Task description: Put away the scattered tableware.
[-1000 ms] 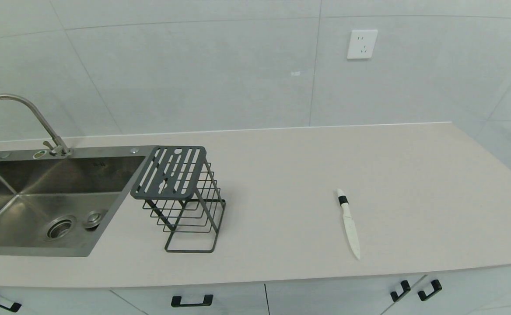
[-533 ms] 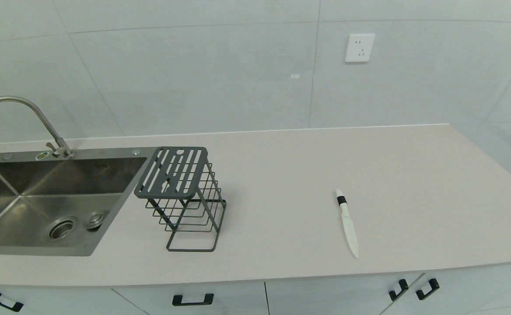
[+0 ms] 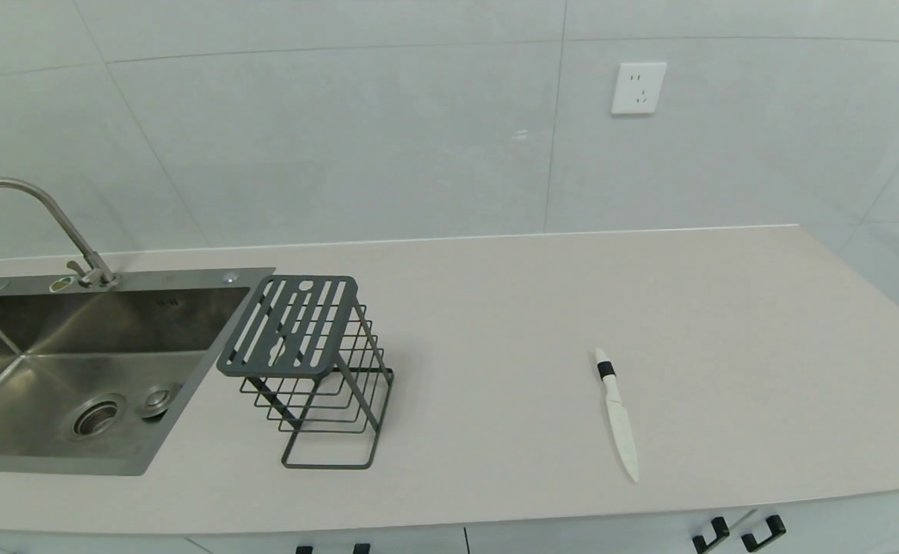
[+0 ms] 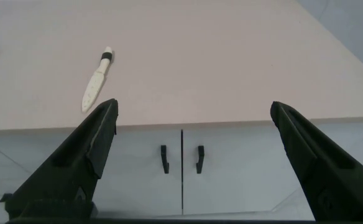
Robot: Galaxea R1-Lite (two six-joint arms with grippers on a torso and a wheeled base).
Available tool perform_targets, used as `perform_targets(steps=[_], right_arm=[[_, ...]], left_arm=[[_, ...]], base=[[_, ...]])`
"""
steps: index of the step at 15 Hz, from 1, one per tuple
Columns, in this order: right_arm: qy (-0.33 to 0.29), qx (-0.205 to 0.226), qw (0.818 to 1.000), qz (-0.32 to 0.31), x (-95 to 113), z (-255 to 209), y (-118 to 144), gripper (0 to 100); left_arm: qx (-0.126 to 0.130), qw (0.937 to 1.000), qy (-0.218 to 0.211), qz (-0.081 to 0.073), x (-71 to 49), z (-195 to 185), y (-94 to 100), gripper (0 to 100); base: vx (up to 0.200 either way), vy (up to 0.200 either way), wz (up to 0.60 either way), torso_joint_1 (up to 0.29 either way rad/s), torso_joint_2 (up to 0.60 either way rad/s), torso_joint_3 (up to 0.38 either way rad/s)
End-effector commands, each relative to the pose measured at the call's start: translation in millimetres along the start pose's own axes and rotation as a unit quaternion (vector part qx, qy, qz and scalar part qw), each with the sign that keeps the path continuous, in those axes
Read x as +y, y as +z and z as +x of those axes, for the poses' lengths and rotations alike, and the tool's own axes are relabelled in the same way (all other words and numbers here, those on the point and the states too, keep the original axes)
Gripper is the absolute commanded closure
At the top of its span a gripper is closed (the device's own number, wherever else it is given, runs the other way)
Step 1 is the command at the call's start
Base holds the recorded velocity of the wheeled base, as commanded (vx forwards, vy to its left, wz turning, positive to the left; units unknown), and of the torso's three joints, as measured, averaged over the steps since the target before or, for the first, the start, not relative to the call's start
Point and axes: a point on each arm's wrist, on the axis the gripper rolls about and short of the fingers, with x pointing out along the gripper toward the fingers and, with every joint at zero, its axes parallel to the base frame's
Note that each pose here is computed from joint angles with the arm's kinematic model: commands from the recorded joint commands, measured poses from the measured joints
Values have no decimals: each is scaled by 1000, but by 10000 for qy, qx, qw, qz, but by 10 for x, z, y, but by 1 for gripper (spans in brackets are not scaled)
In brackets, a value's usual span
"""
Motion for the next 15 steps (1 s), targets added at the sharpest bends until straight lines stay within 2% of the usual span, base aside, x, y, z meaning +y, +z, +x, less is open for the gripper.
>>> perform_targets(steps=[1, 14, 15], right_arm=[[1, 6, 10000, -4, 0, 1, 0, 0], [1, 13, 10000, -19, 0, 1, -1, 0], [1, 13, 10000, -19, 0, 1, -1, 0]], left_arm=[[7, 10000, 6, -4, 0, 1, 0, 0], [7, 10000, 13, -34, 0, 1, 0, 0], [7, 10000, 13, -11, 0, 1, 0, 0]], base=[[0, 0, 0, 0, 0, 0], [0, 0, 0, 0, 0, 0], [200, 0, 0, -2, 2, 2]])
